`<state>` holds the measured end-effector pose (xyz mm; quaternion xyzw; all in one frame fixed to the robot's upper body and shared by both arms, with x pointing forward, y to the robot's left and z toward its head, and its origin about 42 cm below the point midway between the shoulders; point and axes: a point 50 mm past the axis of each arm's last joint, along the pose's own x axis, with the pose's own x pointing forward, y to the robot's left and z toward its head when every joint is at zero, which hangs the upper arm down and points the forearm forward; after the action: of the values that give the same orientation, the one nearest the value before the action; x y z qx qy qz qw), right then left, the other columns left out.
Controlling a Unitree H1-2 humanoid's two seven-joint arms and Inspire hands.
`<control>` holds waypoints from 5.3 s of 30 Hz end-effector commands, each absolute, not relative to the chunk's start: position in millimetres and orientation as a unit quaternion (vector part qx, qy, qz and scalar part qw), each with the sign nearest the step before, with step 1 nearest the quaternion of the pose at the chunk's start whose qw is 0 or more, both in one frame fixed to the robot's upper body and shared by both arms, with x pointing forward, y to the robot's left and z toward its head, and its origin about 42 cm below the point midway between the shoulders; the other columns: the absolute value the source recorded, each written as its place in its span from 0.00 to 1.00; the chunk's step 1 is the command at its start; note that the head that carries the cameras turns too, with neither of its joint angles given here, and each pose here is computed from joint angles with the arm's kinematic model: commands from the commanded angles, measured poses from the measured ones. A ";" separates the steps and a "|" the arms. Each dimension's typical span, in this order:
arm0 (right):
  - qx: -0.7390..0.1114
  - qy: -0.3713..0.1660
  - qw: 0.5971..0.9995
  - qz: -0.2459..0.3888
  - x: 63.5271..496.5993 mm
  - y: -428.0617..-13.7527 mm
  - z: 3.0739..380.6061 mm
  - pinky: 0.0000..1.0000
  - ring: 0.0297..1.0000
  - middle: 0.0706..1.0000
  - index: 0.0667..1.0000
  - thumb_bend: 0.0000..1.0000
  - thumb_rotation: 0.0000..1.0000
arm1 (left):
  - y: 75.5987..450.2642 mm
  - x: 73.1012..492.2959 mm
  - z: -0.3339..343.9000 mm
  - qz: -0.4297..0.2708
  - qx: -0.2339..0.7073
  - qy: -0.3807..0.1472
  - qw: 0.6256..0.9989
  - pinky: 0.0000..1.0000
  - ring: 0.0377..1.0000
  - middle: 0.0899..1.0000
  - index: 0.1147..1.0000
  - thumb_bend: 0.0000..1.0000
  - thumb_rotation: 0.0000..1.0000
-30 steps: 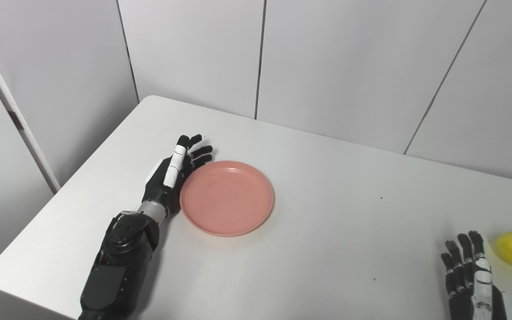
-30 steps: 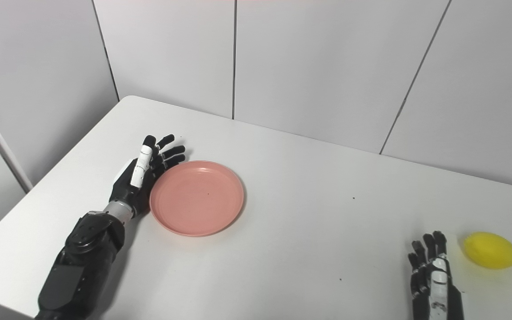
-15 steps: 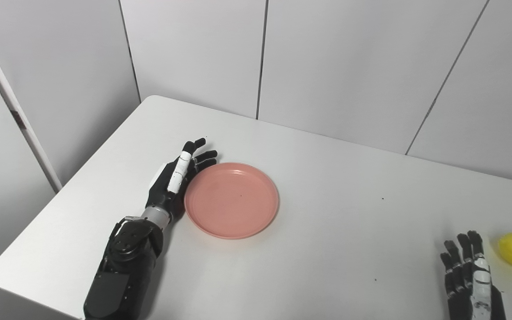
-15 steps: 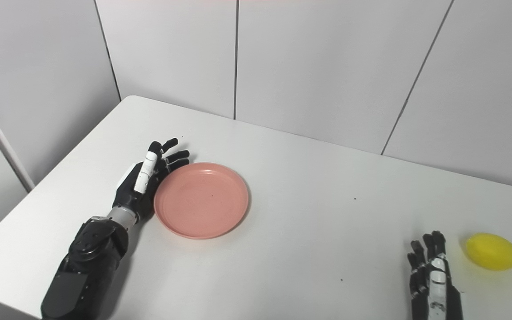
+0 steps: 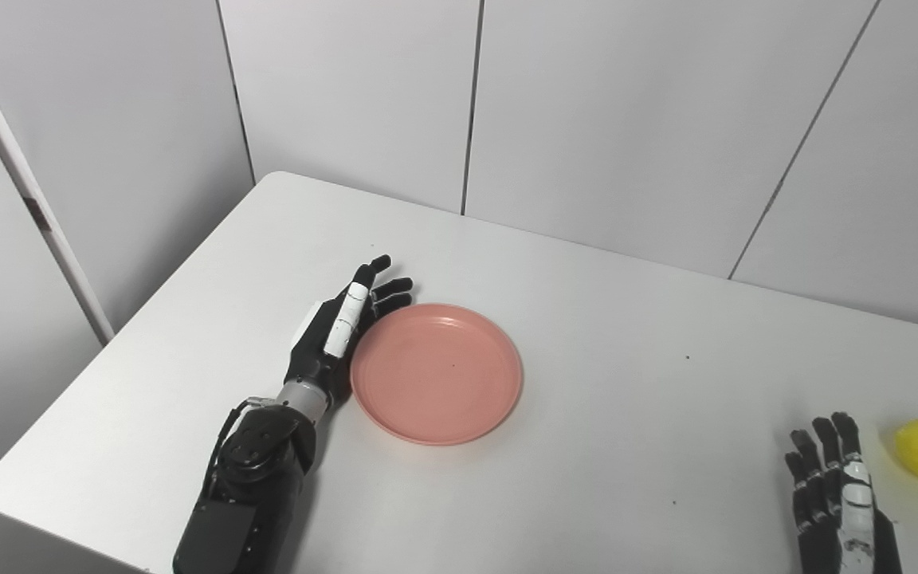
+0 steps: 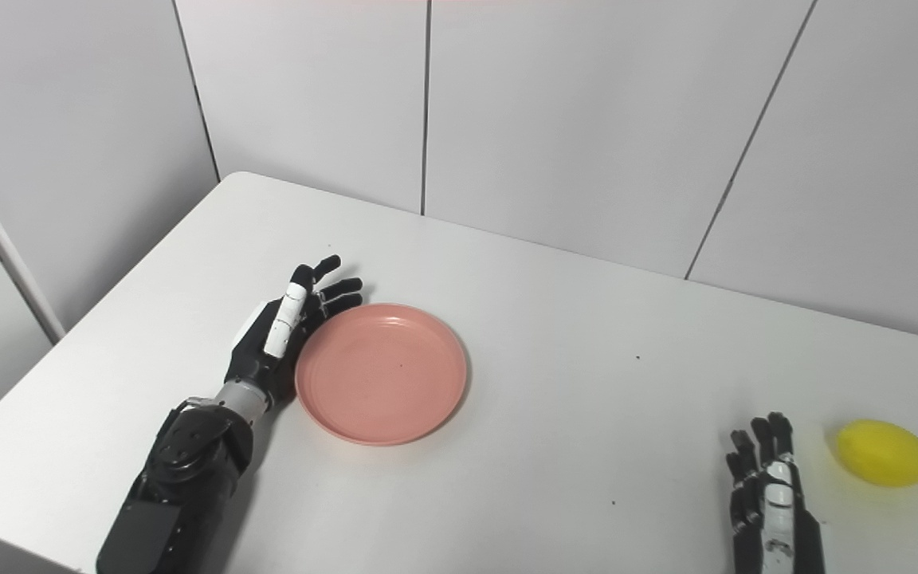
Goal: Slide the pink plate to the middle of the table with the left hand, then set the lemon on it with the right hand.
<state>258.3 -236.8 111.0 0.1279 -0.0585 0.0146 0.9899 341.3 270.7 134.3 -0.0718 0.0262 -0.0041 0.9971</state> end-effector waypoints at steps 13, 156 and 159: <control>0.144 -0.042 0.989 0.011 250.9 -222.2 95.6 1.00 0.96 0.97 0.96 0.68 0.83 | 232.2 326.6 114.5 0.002 -0.104 0.067 0.992 0.88 0.82 0.81 0.87 0.95 0.85; 0.157 -0.047 0.986 -0.010 261.2 -169.4 107.1 0.90 0.88 0.89 0.89 0.78 0.74 | 110.4 328.5 121.7 -0.032 -0.202 0.128 0.971 0.91 0.84 0.82 0.91 0.81 0.86; 0.135 -0.057 0.989 -0.018 262.2 -171.3 106.8 0.90 0.88 0.88 0.88 0.78 0.76 | 112.8 329.4 119.7 -0.035 -0.198 0.125 0.971 0.95 0.86 0.83 0.93 0.80 0.89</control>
<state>264.8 -169.7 115.2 0.1457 -0.0517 -0.0078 0.9879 336.5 127.7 139.6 -0.1813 0.0670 -0.0304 0.9807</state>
